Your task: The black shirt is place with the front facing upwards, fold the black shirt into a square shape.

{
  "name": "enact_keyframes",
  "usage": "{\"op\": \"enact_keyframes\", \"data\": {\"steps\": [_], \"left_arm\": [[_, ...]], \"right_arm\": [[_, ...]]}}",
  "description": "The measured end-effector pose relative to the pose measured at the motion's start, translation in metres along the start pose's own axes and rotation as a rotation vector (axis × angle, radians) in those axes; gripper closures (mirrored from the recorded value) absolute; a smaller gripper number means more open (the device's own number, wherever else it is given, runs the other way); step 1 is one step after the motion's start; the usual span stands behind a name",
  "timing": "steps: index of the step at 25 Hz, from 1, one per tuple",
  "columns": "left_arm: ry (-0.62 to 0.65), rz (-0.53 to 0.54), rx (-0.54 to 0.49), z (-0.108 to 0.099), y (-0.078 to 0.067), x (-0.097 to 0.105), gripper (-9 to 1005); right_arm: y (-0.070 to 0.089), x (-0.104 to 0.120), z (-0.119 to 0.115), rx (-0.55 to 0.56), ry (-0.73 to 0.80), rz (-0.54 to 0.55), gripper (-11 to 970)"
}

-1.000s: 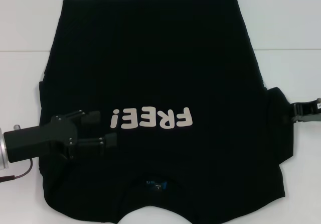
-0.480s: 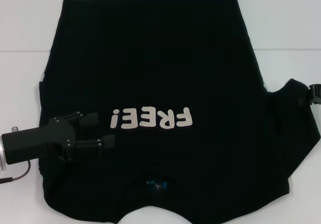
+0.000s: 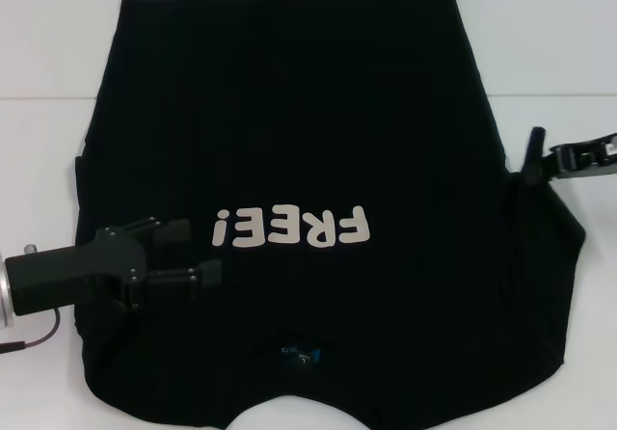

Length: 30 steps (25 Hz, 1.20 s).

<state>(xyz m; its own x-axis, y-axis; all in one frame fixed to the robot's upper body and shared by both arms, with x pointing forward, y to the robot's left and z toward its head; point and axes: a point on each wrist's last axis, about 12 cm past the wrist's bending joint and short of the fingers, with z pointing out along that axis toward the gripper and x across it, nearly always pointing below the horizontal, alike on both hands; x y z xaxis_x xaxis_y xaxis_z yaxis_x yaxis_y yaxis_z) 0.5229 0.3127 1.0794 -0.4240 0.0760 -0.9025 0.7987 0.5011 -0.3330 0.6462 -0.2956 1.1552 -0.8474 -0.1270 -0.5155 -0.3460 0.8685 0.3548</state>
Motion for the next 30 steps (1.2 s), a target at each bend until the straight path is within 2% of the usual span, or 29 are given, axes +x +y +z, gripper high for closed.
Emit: {"op": "enact_keyframes", "data": {"steps": [8, 18, 20, 24, 26, 30], "left_arm": [[0.000, 0.000, 0.002, 0.000, 0.000, 0.000, 47], [0.001, 0.000, 0.005, 0.000, 0.000, 0.000, 47], [0.001, 0.000, 0.004, 0.000, 0.000, 0.000, 47], [0.000, -0.002, 0.005, 0.001, -0.001, 0.000, 47], [-0.001, -0.003, 0.005, 0.001, -0.001, 0.000, 47], [-0.002, -0.013, 0.004, 0.000, -0.001, 0.001, 47]], "right_arm": [[0.024, -0.004, 0.013, -0.074, 0.018, -0.056, 853], [0.034, -0.002, 0.021, -0.107, 0.037, -0.073, 801], [0.038, -0.001, 0.021, -0.148, 0.038, -0.078, 790], [0.049, 0.004, 0.020, -0.326, 0.016, -0.079, 769], [0.047, 0.006, 0.018, -0.372, -0.007, -0.055, 759], [0.032, 0.014, 0.014, -0.386, -0.058, 0.004, 570]]}}
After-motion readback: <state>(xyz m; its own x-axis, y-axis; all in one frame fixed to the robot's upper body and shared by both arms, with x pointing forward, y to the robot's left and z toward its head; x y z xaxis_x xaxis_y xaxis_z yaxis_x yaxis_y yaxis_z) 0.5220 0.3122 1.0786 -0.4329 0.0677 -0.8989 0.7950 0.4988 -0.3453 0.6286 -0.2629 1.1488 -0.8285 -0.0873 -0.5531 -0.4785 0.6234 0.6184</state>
